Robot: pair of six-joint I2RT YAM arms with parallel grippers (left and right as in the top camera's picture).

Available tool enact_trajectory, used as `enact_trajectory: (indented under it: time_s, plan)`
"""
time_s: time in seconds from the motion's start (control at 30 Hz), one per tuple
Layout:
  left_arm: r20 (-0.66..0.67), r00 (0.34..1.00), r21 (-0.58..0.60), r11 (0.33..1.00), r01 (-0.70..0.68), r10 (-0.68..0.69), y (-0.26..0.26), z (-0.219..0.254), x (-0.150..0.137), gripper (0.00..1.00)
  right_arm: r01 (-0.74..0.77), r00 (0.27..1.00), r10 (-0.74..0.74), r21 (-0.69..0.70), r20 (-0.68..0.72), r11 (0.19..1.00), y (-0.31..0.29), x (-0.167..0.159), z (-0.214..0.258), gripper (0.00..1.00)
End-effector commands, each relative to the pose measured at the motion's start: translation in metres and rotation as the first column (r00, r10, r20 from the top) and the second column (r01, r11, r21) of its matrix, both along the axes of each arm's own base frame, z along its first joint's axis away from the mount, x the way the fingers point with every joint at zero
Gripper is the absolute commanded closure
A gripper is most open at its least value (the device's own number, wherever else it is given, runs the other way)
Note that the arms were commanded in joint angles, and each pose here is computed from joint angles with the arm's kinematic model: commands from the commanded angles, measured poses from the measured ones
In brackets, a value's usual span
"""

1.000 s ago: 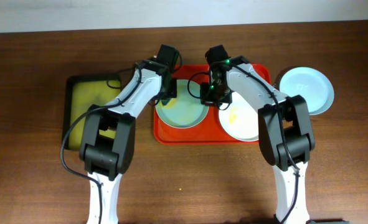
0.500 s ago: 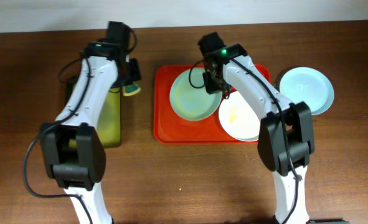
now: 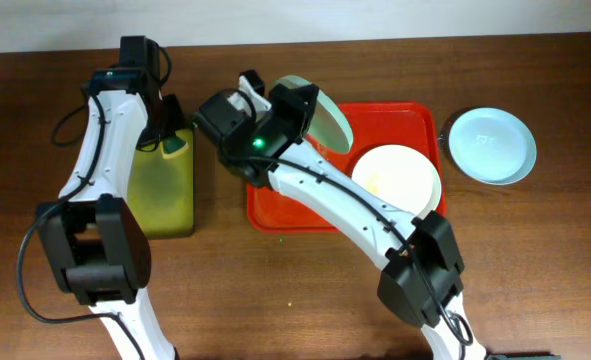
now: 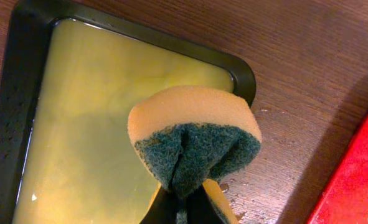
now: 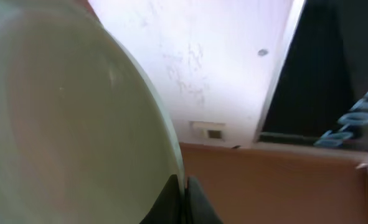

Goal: Clean dirty plates on tray and stack at the side
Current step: 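Lift the green plate with the right gripper and stack it on the blue plate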

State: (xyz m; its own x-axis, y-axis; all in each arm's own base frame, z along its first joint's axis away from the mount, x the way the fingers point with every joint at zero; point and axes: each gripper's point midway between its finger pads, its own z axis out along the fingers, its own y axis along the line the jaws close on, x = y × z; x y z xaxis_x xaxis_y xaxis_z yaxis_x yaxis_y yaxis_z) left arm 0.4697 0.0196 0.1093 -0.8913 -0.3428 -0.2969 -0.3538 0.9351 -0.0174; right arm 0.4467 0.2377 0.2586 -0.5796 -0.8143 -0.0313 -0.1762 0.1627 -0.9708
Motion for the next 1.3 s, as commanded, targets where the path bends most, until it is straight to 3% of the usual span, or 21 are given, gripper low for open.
enact_trajectory:
  time_s: [0.0,0.27,0.3,0.37,0.4,0.43,0.47,0.53,0.6,0.67,0.7,0.8,0.83,0.87,1.0,1.07,1.17,1.27]
  plan:
    - [0.007,1.000,0.011,1.000,-0.023,0.023,0.006,0.004,-0.002,1.00,-0.005,1.000,0.005,-0.095,0.000,0.996,-0.002,-0.005,0.024,0.96]
    - [0.007,1.000,0.011,1.000,-0.022,0.022,0.005,0.004,-0.002,1.00,0.001,1.000,0.000,-0.096,0.007,0.995,-0.003,-0.005,0.025,0.96]
    - [0.007,1.000,0.011,1.000,-0.023,0.022,0.005,0.004,-0.002,1.00,-0.017,1.000,0.017,-0.024,0.000,1.000,0.001,-0.003,0.017,0.96]
    - [0.005,1.000,0.011,1.000,-0.022,0.022,0.005,0.004,-0.003,1.00,-0.120,0.954,0.162,0.172,-0.252,0.978,0.017,-0.006,-0.040,0.96]
    - [0.000,1.000,0.011,1.000,-0.022,0.022,0.005,0.002,-0.004,1.00,-0.097,0.952,0.149,0.200,-0.268,0.975,0.009,-0.002,-0.046,0.96]
    - [-0.004,1.000,0.011,1.000,-0.022,0.022,0.005,0.001,-0.005,1.00,-0.047,0.979,0.080,0.176,-0.185,0.983,-0.003,0.004,-0.032,0.96]
    - [-0.005,1.000,0.011,1.000,-0.022,0.022,0.005,-0.001,-0.005,1.00,0.030,0.999,-0.033,0.176,0.011,0.984,-0.018,0.008,0.008,0.96]
    - [-0.003,1.000,0.011,1.000,-0.022,0.022,0.005,-0.003,-0.005,1.00,-0.016,1.000,0.011,0.356,0.015,0.934,-0.015,0.014,0.027,0.96]
    - [-0.010,1.000,0.011,1.000,-0.022,0.022,0.005,-0.004,-0.006,1.00,0.033,0.994,0.049,0.672,-0.103,0.740,-0.030,0.028,0.006,0.96]
    - [-0.011,1.000,0.011,1.000,-0.022,0.022,0.005,-0.004,-0.007,1.00,0.260,0.950,0.027,0.838,-0.310,0.480,-0.083,0.041,-0.034,0.96]
    - [-0.011,1.000,0.010,1.000,-0.022,0.022,0.005,-0.004,-0.007,1.00,0.369,0.913,0.048,0.872,-0.404,0.323,-0.117,0.044,-0.050,0.96]
    - [-0.010,1.000,0.010,1.000,-0.022,0.022,0.005,-0.004,-0.006,1.00,0.483,0.873,0.068,0.875,-0.483,0.017,-0.198,0.051,-0.065,0.96]
    - [-0.009,1.000,0.010,1.000,-0.022,0.022,0.005,-0.004,-0.006,1.00,0.508,0.860,0.009,0.854,-0.510,-0.114,-0.258,0.047,-0.075,0.96]
    - [-0.009,1.000,0.010,1.000,-0.022,0.022,0.005,-0.004,-0.006,1.00,0.521,0.839,-0.062,0.832,-0.540,-0.189,-0.301,0.040,-0.086,0.96]
    - [-0.006,1.000,0.010,1.000,-0.022,0.022,0.005,-0.004,-0.005,1.00,0.480,0.714,-0.309,0.761,-0.628,-0.436,-0.424,-0.003,-0.137,0.96]
    - [-0.003,1.000,0.010,1.000,-0.022,0.022,0.005,-0.004,-0.005,1.00,0.431,0.661,-0.385,0.746,-0.644,-0.508,-0.466,-0.027,-0.164,0.96]
    - [0.005,1.000,0.010,1.000,-0.022,0.022,0.005,-0.003,-0.003,1.00,0.402,0.638,-0.424,0.748,-0.643,-0.528,-0.487,-0.045,-0.199,0.96]
    - [0.007,1.000,0.010,1.000,-0.022,0.022,0.005,-0.003,-0.002,1.00,0.397,0.662,-0.421,0.767,-0.620,-0.505,-0.479,-0.038,-0.215,0.96]
